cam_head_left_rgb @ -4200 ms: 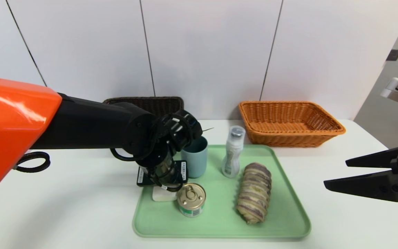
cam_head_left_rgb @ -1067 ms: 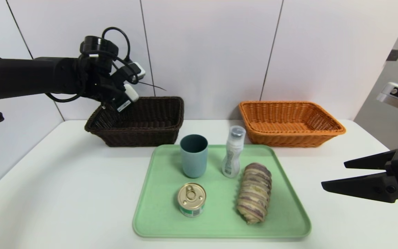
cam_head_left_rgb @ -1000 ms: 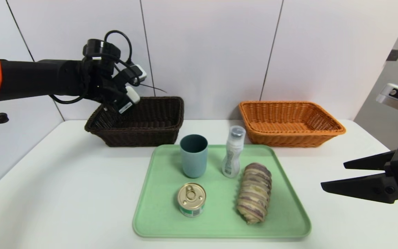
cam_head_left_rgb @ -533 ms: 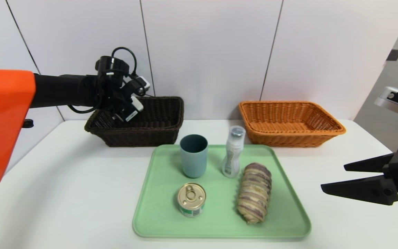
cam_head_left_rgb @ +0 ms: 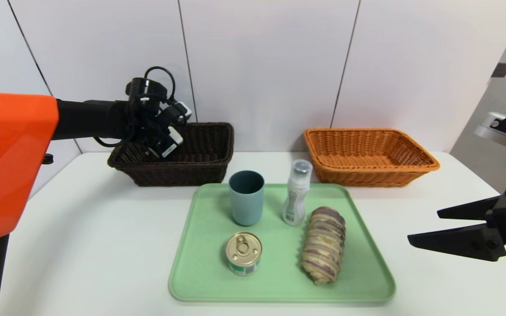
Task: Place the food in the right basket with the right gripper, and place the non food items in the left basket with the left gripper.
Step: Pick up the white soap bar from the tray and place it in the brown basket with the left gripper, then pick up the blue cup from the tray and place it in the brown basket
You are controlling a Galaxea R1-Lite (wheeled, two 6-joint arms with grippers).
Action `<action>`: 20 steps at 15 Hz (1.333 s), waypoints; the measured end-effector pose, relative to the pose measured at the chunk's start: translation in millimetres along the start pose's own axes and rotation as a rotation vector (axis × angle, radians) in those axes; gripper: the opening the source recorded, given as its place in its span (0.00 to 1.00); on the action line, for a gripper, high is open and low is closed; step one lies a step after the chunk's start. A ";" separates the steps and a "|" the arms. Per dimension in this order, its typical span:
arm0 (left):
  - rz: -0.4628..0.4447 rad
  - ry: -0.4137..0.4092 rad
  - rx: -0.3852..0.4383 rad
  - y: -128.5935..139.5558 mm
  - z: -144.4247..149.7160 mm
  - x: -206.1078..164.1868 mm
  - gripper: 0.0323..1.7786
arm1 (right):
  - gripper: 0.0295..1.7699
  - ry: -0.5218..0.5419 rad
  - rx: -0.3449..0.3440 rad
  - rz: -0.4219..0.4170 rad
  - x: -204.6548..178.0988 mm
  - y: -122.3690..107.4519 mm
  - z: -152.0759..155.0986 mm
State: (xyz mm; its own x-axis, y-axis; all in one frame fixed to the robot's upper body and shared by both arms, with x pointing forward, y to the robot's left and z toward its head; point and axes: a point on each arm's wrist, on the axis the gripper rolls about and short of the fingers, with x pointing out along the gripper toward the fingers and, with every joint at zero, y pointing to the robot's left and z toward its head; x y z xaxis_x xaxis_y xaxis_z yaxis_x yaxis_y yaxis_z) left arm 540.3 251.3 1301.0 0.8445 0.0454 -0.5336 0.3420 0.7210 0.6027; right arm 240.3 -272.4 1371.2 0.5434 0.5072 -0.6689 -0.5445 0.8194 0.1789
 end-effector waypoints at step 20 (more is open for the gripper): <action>0.066 -0.104 -0.353 29.0 24.4 -44.6 0.91 | 0.97 -0.027 0.009 -0.014 -8.9 -0.5 -2.4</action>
State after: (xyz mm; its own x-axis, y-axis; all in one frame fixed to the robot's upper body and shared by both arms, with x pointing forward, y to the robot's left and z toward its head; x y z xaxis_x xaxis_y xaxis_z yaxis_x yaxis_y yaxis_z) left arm 522.6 253.3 1356.8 0.9035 0.0429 -0.4264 0.1372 0.9137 0.3826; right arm 234.3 -278.0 1375.3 0.5684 0.5026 -0.6514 -0.5310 0.8289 0.1763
